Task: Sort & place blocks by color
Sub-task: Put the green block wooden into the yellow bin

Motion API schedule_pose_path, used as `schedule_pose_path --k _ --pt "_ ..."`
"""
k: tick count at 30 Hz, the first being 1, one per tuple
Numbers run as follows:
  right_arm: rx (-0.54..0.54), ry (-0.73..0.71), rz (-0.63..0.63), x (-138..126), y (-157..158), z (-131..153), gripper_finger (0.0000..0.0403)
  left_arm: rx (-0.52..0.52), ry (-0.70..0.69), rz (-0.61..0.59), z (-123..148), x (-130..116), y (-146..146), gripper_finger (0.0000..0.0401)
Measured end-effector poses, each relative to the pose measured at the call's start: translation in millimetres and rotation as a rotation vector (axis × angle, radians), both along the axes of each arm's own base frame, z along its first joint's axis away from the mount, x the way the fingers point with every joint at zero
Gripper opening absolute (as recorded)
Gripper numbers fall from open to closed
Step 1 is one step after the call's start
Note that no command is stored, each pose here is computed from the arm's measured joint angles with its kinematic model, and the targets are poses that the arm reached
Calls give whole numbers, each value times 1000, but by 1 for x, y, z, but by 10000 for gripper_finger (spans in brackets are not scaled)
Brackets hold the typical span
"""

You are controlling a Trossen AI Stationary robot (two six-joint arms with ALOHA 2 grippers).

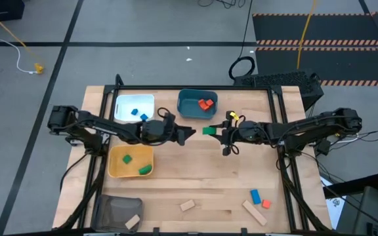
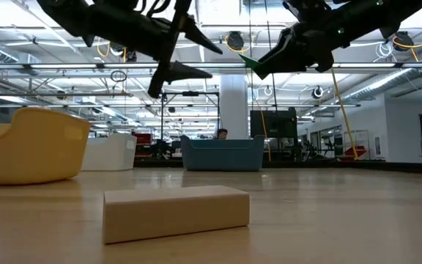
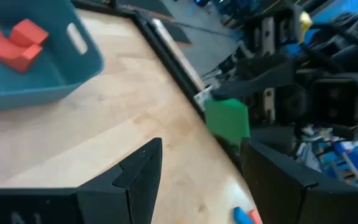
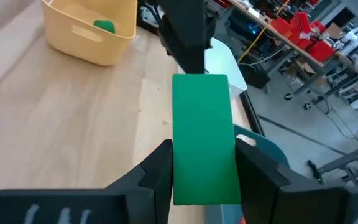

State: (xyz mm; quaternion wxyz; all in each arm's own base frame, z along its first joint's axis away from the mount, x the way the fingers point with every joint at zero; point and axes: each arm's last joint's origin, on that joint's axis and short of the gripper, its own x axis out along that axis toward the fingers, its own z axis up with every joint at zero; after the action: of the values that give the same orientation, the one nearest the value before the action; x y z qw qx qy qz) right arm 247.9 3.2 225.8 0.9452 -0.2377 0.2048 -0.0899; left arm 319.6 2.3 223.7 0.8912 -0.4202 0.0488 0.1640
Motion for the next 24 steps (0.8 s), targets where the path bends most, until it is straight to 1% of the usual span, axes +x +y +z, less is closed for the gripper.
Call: schedule_pose_path --k 2,5,7,12,16,19,24 --pt "0 -1 6 0 1 0 121 -3 -29 1 -1 4 0 216" --pt "-4 3 13 0 2 -1 121 -12 -26 3 -7 6 0 216" --pt "-7 11 15 2 2 -3 121 -23 -58 0 -8 9 -2 216" --pt "-44 80 62 11 5 -18 121 -32 -86 -18 -15 16 -5 216" --pt "-50 110 58 17 5 -29 121 -32 -89 -20 -13 16 -6 216" --pt "-77 88 25 20 4 -30 121 -32 -82 -21 -14 16 -7 216" --pt "-90 33 22 22 4 -25 121 -49 -27 -16 -20 15 -7 216"
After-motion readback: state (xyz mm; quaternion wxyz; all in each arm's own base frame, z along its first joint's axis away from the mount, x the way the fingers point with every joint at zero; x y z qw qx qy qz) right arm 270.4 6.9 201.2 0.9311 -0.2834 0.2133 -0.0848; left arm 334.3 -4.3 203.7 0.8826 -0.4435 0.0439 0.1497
